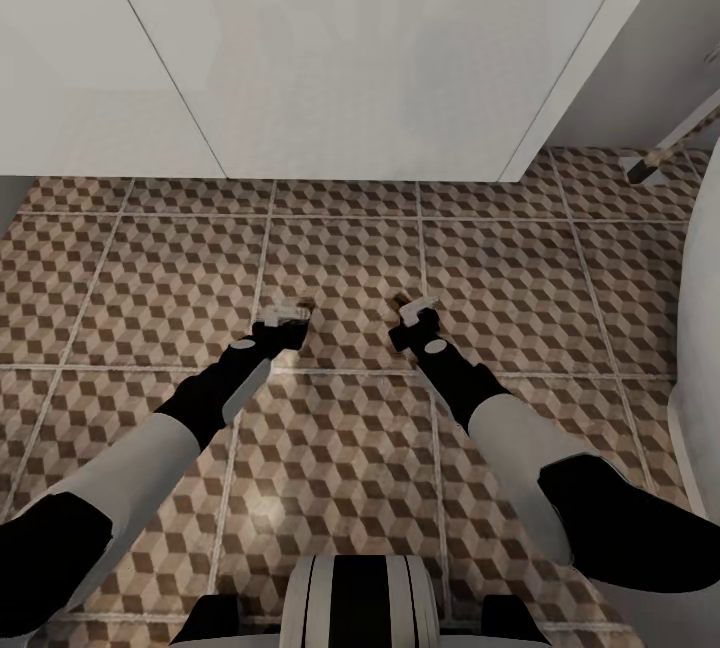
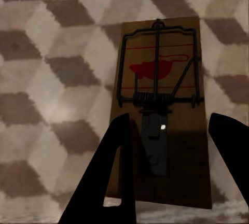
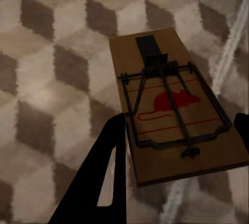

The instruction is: Take the four mousetraps from the cabinet in the bathroom and place them on the bathroom floor. Make sure all four end up on the same floor surface, and ensure that at least two of them are either under or directly next to the same bathroom sink.

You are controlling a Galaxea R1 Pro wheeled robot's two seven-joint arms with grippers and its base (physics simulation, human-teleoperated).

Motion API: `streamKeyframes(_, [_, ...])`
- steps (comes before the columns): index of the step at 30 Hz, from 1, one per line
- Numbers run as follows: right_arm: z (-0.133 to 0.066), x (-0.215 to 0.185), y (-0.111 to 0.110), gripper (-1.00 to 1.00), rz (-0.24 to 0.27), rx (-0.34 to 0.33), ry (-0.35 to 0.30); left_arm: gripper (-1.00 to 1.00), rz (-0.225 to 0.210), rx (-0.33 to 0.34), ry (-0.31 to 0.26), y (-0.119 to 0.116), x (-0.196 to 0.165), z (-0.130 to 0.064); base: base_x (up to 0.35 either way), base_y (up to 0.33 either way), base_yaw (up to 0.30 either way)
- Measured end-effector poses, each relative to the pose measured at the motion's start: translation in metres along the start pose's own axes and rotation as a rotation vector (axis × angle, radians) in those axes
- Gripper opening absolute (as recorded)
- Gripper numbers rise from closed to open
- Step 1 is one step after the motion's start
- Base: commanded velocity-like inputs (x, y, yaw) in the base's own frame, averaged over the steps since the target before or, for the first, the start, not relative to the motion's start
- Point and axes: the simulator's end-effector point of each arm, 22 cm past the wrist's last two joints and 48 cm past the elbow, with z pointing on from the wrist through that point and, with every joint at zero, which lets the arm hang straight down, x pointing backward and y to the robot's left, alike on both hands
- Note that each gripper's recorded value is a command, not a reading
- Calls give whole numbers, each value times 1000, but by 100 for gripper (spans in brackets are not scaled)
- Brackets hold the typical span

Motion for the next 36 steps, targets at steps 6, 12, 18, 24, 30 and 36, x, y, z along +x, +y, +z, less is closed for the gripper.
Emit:
streamKeyframes(6, [3, -22, -11, -100, -6, 15, 7, -100, -1, -33, 55, 5, 6, 2, 0, 0, 0])
streamKeyframes(12, [4, -38, -8, -100, -3, 10, -21, -100, 2, -120, 48, 25, -5, 1, 0, 0, 0])
streamKeyframes(18, [3, -54, -7, -100, 0, 5, -96, -100, -23, -128, -102, 28, -39, -1, 0, 0, 0])
streamKeyframes(24, [2, -61, -7, -100, -1, 2, -132, -100, -22, -127, -139, 28, -47, -3, 0, 0, 0])
streamKeyframes(30, [0, -71, -8, -100, -1, 3, -187, -100, -21, -127, -149, 27, -51, -4, 0, 0, 0])
streamKeyframes(36, [0, -73, -8, -100, -1, 2, -196, -100, -20, -129, -150, 28, -51, -5, 0, 0, 0])
